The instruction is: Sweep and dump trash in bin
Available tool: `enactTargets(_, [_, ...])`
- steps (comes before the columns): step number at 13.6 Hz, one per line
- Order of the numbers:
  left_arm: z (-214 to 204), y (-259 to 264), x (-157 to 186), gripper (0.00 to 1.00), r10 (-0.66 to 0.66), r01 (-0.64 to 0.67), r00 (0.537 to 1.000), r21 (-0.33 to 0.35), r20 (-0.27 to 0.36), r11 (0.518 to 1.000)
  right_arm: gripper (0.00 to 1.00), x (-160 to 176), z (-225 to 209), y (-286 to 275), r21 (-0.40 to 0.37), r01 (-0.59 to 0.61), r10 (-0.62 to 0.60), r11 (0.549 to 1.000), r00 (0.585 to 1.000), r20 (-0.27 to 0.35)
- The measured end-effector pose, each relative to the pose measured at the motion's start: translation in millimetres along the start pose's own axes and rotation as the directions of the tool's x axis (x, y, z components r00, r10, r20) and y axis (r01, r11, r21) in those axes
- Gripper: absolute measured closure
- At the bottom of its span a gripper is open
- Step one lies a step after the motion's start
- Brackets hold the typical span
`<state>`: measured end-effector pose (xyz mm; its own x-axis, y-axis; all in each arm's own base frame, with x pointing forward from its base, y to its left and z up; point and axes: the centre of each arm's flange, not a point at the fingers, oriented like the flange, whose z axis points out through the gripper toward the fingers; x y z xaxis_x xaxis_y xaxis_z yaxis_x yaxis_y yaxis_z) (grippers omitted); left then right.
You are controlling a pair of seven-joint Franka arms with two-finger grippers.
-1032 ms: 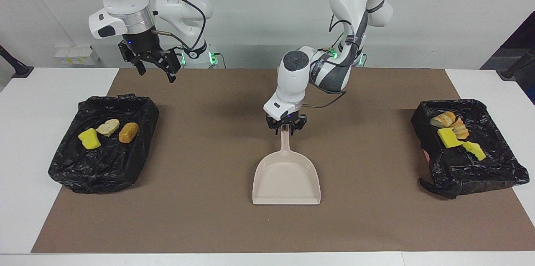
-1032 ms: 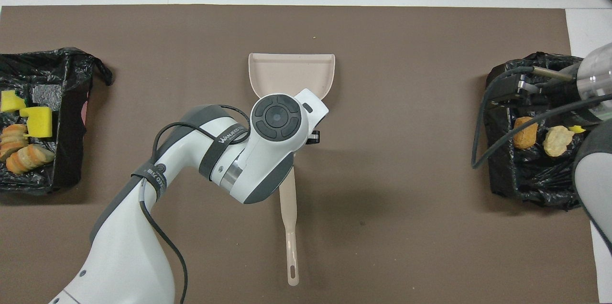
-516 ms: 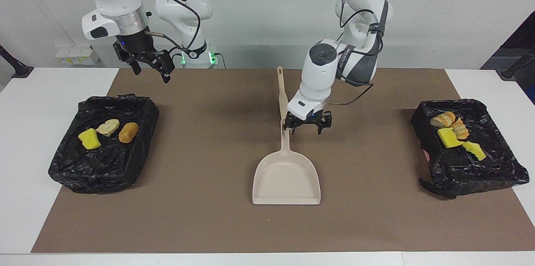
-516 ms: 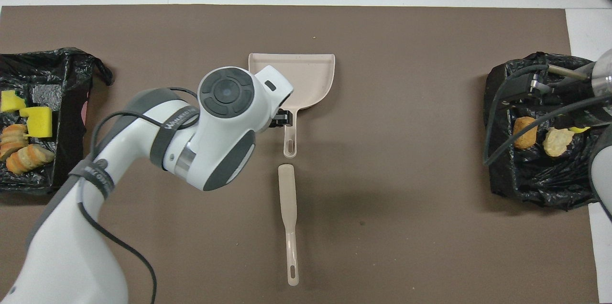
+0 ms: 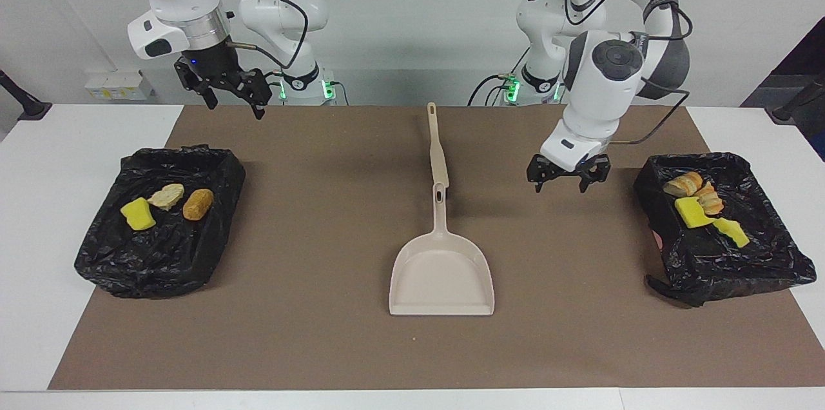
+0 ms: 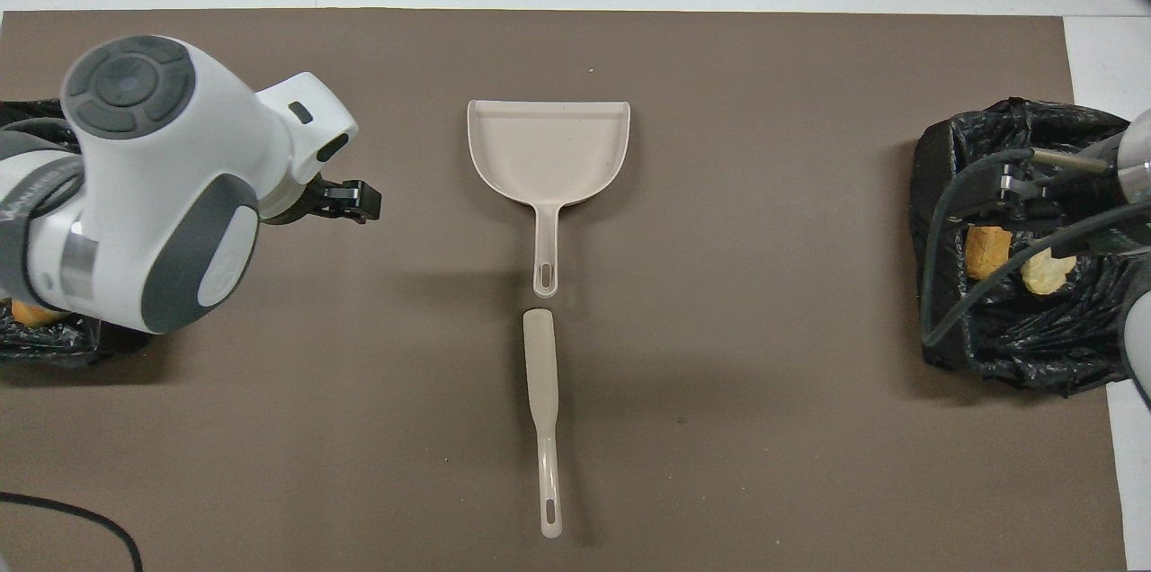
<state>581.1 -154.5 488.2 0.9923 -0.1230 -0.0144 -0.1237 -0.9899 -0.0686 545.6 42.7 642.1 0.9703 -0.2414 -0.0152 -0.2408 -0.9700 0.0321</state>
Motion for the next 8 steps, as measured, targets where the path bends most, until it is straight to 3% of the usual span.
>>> enactTargets(8, [-56,-88,-31,0.00,0.030,-0.030,0.999,-0.007,0.018,1.000,0.00,-3,-5,0,0.002,0.017,-0.017,1.000,1.000,-0.009])
